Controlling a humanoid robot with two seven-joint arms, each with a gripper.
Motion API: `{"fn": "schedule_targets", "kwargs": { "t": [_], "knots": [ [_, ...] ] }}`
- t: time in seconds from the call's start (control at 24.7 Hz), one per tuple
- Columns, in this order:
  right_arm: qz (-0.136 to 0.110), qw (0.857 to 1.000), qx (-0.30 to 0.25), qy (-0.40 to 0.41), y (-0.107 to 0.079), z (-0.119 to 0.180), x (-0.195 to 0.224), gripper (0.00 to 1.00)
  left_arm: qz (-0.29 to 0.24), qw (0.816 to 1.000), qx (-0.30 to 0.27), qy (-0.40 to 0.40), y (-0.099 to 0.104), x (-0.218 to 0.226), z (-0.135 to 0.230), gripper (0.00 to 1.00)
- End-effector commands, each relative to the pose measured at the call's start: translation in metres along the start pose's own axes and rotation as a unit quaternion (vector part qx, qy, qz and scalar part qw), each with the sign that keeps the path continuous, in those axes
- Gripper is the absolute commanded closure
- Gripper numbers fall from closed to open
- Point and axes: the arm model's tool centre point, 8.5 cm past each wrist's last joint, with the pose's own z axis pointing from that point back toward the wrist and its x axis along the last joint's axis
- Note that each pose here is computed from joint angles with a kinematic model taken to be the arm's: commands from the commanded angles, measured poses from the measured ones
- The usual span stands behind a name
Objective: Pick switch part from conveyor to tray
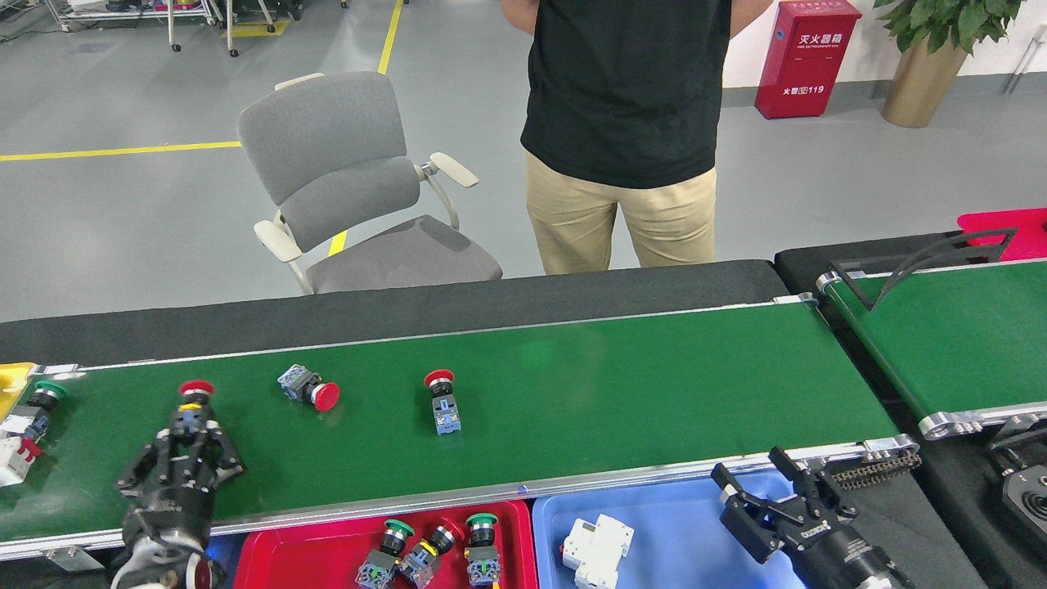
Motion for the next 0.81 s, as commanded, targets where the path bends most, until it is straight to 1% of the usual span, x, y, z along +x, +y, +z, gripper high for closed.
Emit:
{"fn": "schedule_targets", "kwargs": {
  "t": [0.0,0.04,0.08,0.12,0.16,0.2,0.24,0.28,0.32,0.41,0.45,0.49,0.57,0.65,0.77],
  "knots": [
    [0.005,0.999,-0.023,0.027,-0.016,-0.001,-0.01,0.01,0.001,0.994,-0.003,-0.109,0.015,0.04,0.021,0.35],
    [0.007,0.998,-0.031,0.058,-0.024,-0.001,-0.015,0.01,0.015,0.992,-0.006,-0.125,0.018,0.067,0.03,0.06],
    [0.011,0.995,-0.042,0.09,-0.033,0.0,-0.02,0.01,0.036,0.989,-0.007,-0.14,0.018,0.094,0.034,0.0],
    [0.015,0.992,-0.058,0.112,-0.041,0.002,-0.023,0.01,0.047,0.987,-0.002,-0.153,0.02,0.109,0.033,0.0],
    [0.027,0.988,-0.077,0.13,-0.048,0.007,-0.026,0.01,0.051,0.986,-0.001,-0.161,0.02,0.117,0.032,0.0],
    [0.05,0.983,-0.098,0.147,-0.055,0.011,-0.028,0.01,0.052,0.986,0.0,-0.161,0.02,0.119,0.03,0.0],
    [0.078,0.978,-0.101,0.163,-0.054,0.016,-0.03,0.02,0.052,0.986,0.001,-0.156,0.021,0.116,0.029,0.0],
    [0.1,0.974,-0.098,0.177,-0.05,0.021,-0.031,0.02,0.049,0.989,0.005,-0.141,0.023,0.111,0.026,0.0],
    [0.114,0.971,-0.093,0.188,-0.047,0.027,-0.03,0.02,0.045,0.992,0.005,-0.116,0.023,0.101,0.024,0.0],
    [0.122,0.97,-0.082,0.193,-0.04,0.041,-0.03,0.02,0.039,0.997,0.01,-0.068,0.026,0.082,0.021,0.0],
    [0.124,0.97,-0.082,0.192,-0.039,0.044,-0.028,0.02,0.033,0.999,0.011,-0.032,0.028,0.068,0.021,0.0],
    [0.126,0.97,-0.084,0.19,-0.038,0.047,-0.028,0.02,0.029,0.999,0.011,0.024,0.028,0.049,0.021,0.0],
    [0.127,0.971,-0.08,0.186,-0.036,0.048,-0.027,0.02,0.018,0.995,0.007,0.101,0.027,0.018,0.02,0.0],
    [0.128,0.972,-0.079,0.182,-0.035,0.047,-0.025,0.02,0.007,0.992,-0.005,0.122,0.02,-0.004,0.021,0.0],
    [0.127,0.972,-0.08,0.18,-0.036,0.044,-0.025,0.01,0.004,0.992,-0.004,0.126,0.022,-0.01,0.016,0.0]
  ]
}}
